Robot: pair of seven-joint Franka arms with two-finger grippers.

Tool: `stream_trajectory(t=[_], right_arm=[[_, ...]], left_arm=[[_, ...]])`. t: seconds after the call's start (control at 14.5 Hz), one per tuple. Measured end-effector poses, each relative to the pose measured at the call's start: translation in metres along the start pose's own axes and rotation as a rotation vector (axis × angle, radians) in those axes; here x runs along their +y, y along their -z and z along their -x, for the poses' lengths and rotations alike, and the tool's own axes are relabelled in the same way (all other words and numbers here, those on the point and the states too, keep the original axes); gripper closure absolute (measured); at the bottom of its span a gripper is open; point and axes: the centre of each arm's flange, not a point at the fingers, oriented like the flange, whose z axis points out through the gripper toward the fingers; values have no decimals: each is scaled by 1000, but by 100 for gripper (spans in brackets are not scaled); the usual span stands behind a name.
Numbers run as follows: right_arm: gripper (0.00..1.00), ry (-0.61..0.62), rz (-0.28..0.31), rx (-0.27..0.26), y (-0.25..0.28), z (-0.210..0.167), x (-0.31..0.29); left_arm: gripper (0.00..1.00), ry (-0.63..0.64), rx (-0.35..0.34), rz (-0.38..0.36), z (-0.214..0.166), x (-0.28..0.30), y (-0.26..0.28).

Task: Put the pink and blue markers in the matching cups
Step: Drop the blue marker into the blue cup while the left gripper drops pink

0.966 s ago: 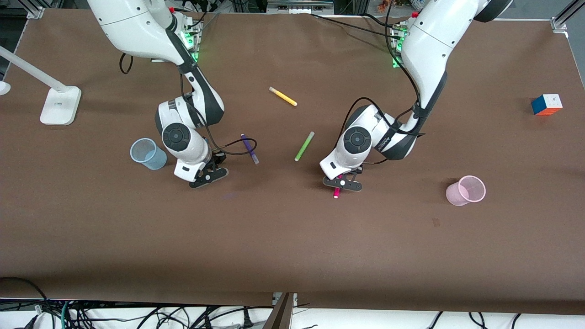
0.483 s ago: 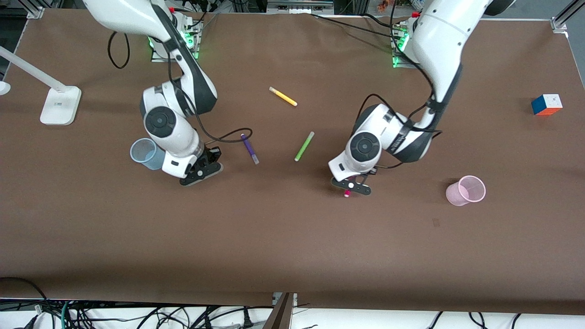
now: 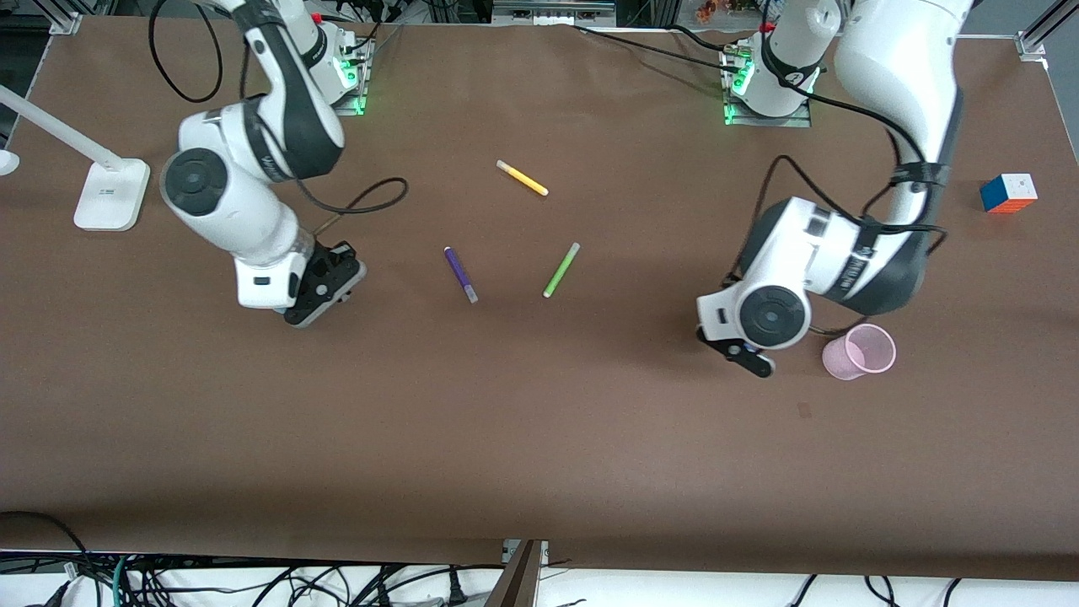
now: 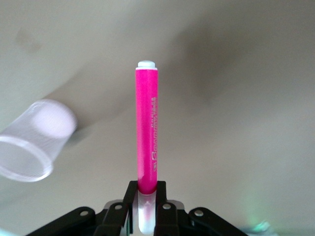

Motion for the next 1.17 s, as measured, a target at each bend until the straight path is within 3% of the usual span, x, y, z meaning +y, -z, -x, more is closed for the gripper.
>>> stream_trajectory(t=[0.21, 0.34, 0.55, 0.9, 1.03, 1.17], right_arm=[[86, 106, -104, 54, 7, 34, 37], [86, 181, -178, 118, 6, 59, 58], [86, 272, -269, 213, -2, 102, 89], [86, 404, -347, 358, -21, 136, 110], [86, 452, -370, 403, -37, 140, 114], [86, 481, -387, 433, -50, 148, 119]], left_arm=[[82, -40, -156, -100, 30, -51, -16], [82, -29, -210, -130, 46, -84, -29], [82, 11, -246, -81, 60, -127, -63], [82, 1, -235, -58, 45, -142, -99], [78, -3, -232, -63, 43, -140, -97], [63, -2, -232, -70, 43, -140, -96]])
